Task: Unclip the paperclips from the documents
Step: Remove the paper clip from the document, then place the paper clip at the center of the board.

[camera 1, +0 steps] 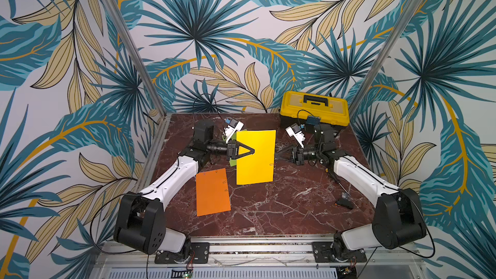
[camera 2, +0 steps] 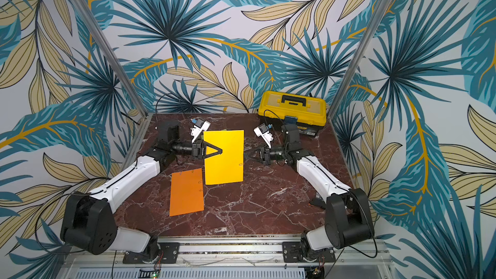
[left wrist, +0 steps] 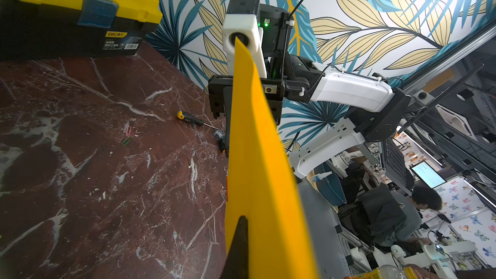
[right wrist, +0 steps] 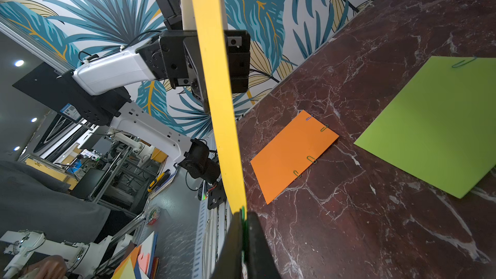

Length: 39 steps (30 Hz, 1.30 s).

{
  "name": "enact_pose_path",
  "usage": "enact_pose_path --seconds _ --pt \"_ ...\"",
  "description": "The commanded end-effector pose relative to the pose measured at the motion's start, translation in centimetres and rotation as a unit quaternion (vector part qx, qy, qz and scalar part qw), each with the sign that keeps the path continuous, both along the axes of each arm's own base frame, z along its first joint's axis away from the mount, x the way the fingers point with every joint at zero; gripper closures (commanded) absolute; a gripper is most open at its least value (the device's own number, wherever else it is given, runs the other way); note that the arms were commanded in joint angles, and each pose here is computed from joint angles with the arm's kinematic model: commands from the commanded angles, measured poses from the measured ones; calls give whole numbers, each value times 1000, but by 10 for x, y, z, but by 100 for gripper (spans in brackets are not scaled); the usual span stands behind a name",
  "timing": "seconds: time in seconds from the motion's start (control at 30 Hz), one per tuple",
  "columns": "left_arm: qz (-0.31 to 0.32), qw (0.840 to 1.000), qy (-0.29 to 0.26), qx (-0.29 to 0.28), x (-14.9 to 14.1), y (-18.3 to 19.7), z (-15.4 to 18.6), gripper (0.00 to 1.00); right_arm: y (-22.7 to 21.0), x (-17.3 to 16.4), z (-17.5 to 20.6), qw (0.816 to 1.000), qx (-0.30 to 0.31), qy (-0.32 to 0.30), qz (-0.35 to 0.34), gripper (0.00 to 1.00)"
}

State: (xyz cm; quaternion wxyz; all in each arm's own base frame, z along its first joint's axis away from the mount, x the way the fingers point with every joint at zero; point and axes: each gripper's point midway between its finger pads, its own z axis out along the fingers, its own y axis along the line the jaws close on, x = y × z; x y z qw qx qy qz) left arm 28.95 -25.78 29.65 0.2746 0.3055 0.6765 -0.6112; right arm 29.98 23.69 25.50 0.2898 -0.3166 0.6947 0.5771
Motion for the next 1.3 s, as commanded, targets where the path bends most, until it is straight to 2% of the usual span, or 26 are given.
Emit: enact_pose_path --seconds 0.0,0.33,0.57,0.73,0.9,1.07,1.27 --pt "0 1000 -13 -5 -5 4 5 100 0 4 -7 1000 -11 3 -3 92" --pt "3 1000 -13 -4 -7 6 2 100 -4 13 -20 999 -37 12 -29 93" --pt "4 1000 -11 -1 -7 6 -2 100 -19 42 -60 987 -102 60 -108 95" --pt "7 1000 -8 1 -7 6 -5 100 -49 70 -107 959 -157 134 -195 95" --pt "8 1000 -9 2 -8 7 -7 100 -88 79 -157 908 -231 214 -276 95" --pt "13 1000 -6 5 -5 7 -12 100 -115 78 -194 864 -284 270 -316 95" --pt "17 1000 -6 8 -3 6 -14 100 -130 77 -218 836 -307 302 -339 95"
